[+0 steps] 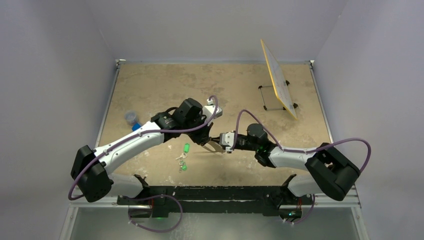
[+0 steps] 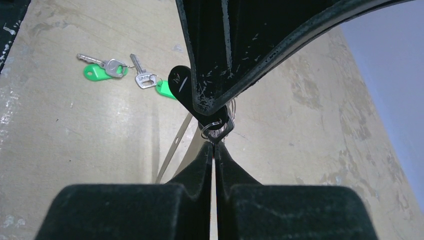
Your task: Remove the keys from the keyring
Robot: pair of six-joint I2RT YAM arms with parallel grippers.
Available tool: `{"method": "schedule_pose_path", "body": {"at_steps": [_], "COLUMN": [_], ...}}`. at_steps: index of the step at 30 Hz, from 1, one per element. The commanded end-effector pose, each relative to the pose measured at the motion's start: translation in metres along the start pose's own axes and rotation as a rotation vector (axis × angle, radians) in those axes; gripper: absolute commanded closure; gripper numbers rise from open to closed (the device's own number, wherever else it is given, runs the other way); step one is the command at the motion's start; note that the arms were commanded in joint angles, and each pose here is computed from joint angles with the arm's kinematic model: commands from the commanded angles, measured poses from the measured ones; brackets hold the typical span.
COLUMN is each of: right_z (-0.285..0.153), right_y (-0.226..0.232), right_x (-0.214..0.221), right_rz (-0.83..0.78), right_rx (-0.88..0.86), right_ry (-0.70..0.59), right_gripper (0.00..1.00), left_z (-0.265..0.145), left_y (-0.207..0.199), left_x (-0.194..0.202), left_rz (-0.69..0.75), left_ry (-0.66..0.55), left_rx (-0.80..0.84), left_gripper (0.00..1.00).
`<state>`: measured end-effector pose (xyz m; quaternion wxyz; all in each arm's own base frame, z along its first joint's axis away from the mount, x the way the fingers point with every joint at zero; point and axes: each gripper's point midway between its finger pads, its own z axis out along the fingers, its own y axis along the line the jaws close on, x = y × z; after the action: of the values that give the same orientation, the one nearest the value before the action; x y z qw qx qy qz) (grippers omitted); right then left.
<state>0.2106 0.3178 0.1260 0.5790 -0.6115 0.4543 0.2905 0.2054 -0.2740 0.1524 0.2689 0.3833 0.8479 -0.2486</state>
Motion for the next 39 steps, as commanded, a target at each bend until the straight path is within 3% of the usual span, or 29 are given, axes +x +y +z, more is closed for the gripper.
{"method": "schedule_pose_path", "body": {"at_steps": [1,11,23,39], "right_z": [0.003,-0.011,-0.025,-0.034], "right_y": [-0.012,-0.015,-0.016,-0.026], "right_x": [-0.008,-0.034,-0.062,-0.068], "right_rz": [-0.011,0.014,0.026,0.047], "right_rx": [0.039,0.123,0.193,0.281], "right_ry": [-0.01,-0.135,-0.292,-0.341], "right_gripper": [1.0,1.0,1.0,1.0], "left_z": [-0.021,-0.035,-0.028,-0.022], "left_y": [0.0,0.021,0.004,-0.011], "left_x": [-0.027,-0.004,0.001,0.005], "left_rz": [0.025,-0.134,-0.244,-0.271], "left_ry": [-0.103,-0.156,-0.229,-0.234], "left_rx": [-0.037,-0.189,-0.093,0.001], "left_gripper": [1.0,1.0,1.0,1.0]}}
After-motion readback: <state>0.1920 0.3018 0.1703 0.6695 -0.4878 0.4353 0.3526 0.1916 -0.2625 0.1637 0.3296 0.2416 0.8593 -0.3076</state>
